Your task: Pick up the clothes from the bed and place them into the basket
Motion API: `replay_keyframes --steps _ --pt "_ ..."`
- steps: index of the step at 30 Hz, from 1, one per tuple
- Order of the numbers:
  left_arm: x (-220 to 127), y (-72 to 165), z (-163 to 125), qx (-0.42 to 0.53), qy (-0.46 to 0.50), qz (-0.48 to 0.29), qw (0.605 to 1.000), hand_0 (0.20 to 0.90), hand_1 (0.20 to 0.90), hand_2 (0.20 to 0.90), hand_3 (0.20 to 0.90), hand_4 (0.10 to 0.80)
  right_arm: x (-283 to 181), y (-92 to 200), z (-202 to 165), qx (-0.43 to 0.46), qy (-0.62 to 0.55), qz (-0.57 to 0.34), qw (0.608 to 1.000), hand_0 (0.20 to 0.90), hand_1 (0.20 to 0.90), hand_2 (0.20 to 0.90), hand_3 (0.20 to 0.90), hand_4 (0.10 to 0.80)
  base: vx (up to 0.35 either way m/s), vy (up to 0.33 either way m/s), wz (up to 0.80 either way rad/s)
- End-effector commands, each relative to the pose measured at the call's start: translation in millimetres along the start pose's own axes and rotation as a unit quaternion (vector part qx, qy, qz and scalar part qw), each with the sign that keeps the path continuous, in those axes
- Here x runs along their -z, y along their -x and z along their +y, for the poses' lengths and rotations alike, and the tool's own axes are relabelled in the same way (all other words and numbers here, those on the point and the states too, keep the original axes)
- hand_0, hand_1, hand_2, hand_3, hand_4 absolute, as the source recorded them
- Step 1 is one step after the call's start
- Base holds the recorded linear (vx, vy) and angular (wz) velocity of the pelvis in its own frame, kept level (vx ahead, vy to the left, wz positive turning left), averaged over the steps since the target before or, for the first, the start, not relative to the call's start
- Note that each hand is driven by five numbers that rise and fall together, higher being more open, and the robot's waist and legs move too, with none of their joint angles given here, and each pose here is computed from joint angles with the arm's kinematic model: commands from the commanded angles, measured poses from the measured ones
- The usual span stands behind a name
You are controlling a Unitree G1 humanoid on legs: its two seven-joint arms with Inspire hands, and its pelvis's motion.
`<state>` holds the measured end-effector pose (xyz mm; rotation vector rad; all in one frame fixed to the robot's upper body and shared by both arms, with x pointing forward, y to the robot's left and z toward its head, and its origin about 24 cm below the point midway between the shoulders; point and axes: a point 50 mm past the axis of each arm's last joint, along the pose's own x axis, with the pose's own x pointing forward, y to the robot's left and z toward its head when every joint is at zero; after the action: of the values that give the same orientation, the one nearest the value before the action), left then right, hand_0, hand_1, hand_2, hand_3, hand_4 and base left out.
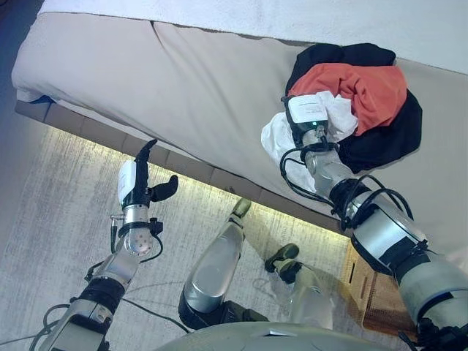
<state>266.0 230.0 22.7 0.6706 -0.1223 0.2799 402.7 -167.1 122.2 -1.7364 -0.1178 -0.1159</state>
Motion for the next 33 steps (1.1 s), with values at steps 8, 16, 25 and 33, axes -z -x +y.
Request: replay_keyframes --steps 8,16,25,33 --pt "-39 -10 31 -0.057 0.047 -0.116 0.990 0.900 0.900 0.900 0.900 0.800 25 -19 -33 -0.036 0.097 0.074 0.992 0.900 0.900 0.900 0.900 0.800 -0.017 0.015 -0.01" --pt "-39 -10 30 -0.057 0.045 -0.117 0.991 0.900 0.900 0.900 0.900 0.800 31 -18 -26 -0.072 0.102 0.070 0.990 0.900 0.900 0.900 0.900 0.800 -0.002 0.000 0.00" --pt "-41 -12 30 -0.057 0.045 -0.117 0.991 0.900 0.900 0.900 0.900 0.800 31 -19 -33 -0.029 0.092 0.067 0.993 0.521 0.521 0.521 0.458 0.358 -0.011 0.003 -0.04" --pt "-41 -13 29 -0.056 0.040 -0.115 0.991 0.900 0.900 0.900 0.900 0.800 23 -20 -52 0.102 0.049 0.042 0.993 0.300 0.300 0.300 0.200 0.100 -0.008 -0.015 -0.05"
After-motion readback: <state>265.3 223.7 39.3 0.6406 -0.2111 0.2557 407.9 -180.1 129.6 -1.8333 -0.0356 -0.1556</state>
